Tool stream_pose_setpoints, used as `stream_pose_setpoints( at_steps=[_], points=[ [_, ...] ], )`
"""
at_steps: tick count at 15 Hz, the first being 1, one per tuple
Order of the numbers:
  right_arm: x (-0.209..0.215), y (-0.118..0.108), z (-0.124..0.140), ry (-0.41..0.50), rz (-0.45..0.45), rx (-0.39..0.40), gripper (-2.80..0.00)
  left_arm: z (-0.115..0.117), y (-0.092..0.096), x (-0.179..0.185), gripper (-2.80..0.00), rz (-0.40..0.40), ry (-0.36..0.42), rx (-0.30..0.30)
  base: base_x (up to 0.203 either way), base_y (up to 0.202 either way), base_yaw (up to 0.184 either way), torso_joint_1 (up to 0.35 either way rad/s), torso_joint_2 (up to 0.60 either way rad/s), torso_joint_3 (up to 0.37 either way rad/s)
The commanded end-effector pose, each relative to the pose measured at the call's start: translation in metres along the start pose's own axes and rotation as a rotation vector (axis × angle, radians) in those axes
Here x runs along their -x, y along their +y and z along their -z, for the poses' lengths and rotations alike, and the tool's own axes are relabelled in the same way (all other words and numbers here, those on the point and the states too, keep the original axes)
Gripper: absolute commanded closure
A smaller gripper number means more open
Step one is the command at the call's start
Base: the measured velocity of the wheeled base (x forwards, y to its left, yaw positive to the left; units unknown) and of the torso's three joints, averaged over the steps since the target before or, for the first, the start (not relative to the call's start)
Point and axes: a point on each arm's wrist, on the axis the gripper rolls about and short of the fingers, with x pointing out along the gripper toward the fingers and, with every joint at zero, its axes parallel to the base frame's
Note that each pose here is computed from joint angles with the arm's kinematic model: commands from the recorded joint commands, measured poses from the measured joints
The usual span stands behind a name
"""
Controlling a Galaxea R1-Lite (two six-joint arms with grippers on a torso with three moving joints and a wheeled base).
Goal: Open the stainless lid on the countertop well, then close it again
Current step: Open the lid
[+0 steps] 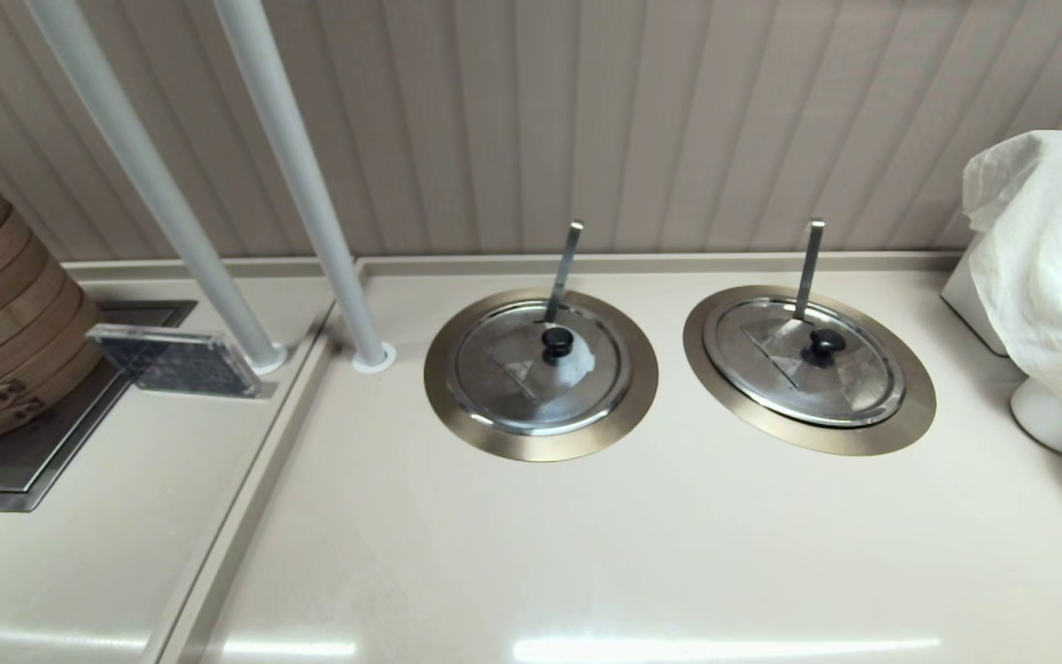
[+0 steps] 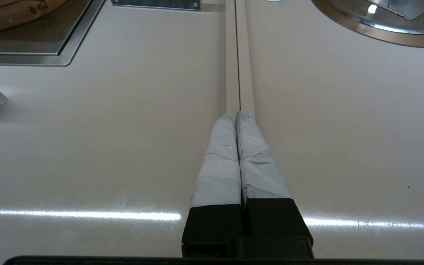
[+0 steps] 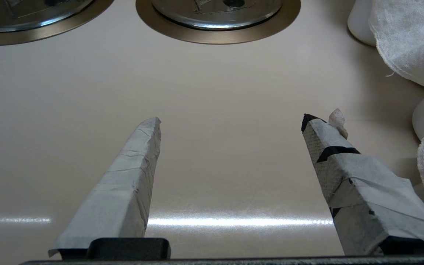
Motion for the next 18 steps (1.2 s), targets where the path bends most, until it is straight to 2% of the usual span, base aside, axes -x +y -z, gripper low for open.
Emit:
stream_pose_setpoints(
  at_steps=[1, 9, 11, 13, 17, 18],
  points=[
    [0.000, 0.000, 0.000, 0.001, -0.001, -0.002, -2.80, 0.000, 0.000, 0.000, 0.00, -0.001, 0.000, 0.001, 0.000, 0.000, 0.000, 0.000, 0.00, 0.000],
    [0.000, 0.000, 0.000, 0.008, 0.000, 0.002, -2.80, 0.000, 0.000, 0.000, 0.00, -0.001, 0.000, 0.001, 0.000, 0.000, 0.000, 0.000, 0.00, 0.000],
    [0.000, 0.000, 0.001, 0.007, -0.007, 0.043, -2.80, 0.000, 0.000, 0.000, 0.00, -0.001, 0.000, 0.001, 0.000, 0.000, 0.000, 0.000, 0.00, 0.000],
    [0.000, 0.000, 0.000, 0.004, -0.001, -0.009, -2.80, 0.000, 0.000, 0.000, 0.00, -0.001, 0.000, 0.001, 0.000, 0.000, 0.000, 0.000, 0.00, 0.000],
    [0.000, 0.000, -0.001, -0.002, 0.002, -0.002, -2.80, 0.000, 0.000, 0.000, 0.00, -0.001, 0.000, 0.001, 0.000, 0.000, 0.000, 0.000, 0.00, 0.000],
    [0.003, 0.000, -0.011, -0.038, 0.006, 0.000, -2.80, 0.000, 0.000, 0.000, 0.00, -0.001, 0.000, 0.001, 0.000, 0.000, 0.000, 0.000, 0.00, 0.000]
  ],
)
